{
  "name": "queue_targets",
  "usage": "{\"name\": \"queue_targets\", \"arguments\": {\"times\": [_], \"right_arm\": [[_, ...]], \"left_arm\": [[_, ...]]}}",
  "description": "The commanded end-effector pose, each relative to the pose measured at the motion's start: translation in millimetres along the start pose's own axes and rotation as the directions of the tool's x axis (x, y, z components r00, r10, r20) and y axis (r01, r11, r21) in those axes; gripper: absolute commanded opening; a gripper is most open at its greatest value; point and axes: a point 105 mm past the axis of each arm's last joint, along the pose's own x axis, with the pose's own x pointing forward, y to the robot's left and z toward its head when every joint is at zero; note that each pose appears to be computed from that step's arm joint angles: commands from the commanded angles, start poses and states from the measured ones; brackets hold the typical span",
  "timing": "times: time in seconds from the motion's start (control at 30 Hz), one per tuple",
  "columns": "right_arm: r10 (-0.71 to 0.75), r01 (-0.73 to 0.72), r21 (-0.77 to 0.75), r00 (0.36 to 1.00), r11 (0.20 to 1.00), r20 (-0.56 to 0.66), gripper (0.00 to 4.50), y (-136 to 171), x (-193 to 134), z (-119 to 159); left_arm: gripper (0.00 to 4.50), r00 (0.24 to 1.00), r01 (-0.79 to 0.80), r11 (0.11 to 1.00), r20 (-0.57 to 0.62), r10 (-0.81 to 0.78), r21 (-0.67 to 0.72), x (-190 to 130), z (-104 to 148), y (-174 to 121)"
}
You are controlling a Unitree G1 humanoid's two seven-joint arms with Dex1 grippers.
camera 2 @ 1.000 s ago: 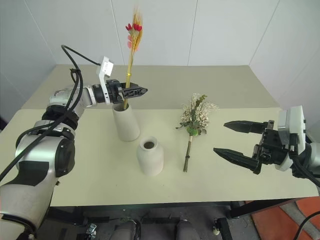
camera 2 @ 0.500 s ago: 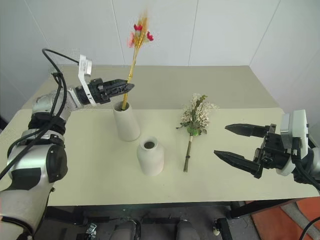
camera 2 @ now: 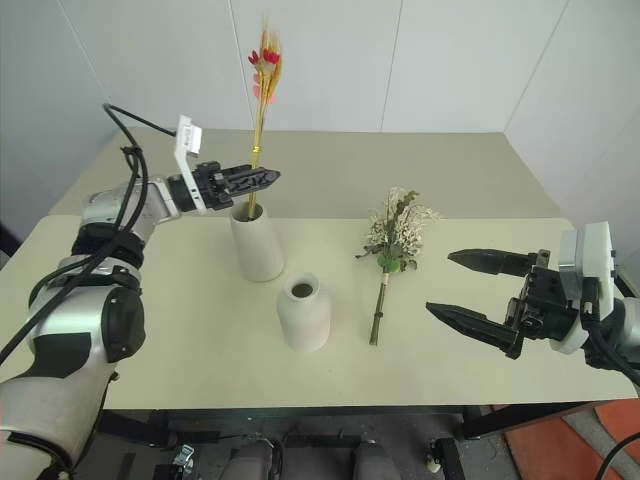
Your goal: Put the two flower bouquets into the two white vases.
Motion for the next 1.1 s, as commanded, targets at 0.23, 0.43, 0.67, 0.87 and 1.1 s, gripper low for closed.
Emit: {"name": "queue_targets", "arguments": {"times": [0.23, 0.43, 0.67, 0.87, 1.1], "right_arm": [[-0.036, 0.037, -0.031, 0.999, 0.999, 0.022, 4.5, 9, -9, 12], [-0.047, 0.048, -0.02, 0.999, 0.999, 0.02, 4.5, 13, -11, 10], [-0.043, 0.044, -0.019, 0.999, 0.999, 0.018, 4.5, 12, -12, 9], [-0.039, 0.039, -0.026, 0.999, 0.999, 0.015, 4.5, 9, -13, 9], [-0.033, 0.034, -0.029, 0.999, 0.999, 0.015, 4.5, 7, -12, 10]], "left_arm": [[4.48, 0.997, 0.04, 0.996, 0.056, -0.044, 0.076, 24, 24, -15], [4.48, 0.989, 0.108, 0.987, 0.091, -0.119, 0.121, 12, 38, -22], [4.48, 0.974, 0.208, 0.959, 0.051, -0.222, 0.195, -8, 36, -29], [4.48, 0.964, 0.262, 0.941, -0.023, -0.264, 0.213, -16, 3, -32], [4.48, 0.961, 0.272, 0.932, -0.11, -0.252, 0.239, -14, -29, -40]]}}
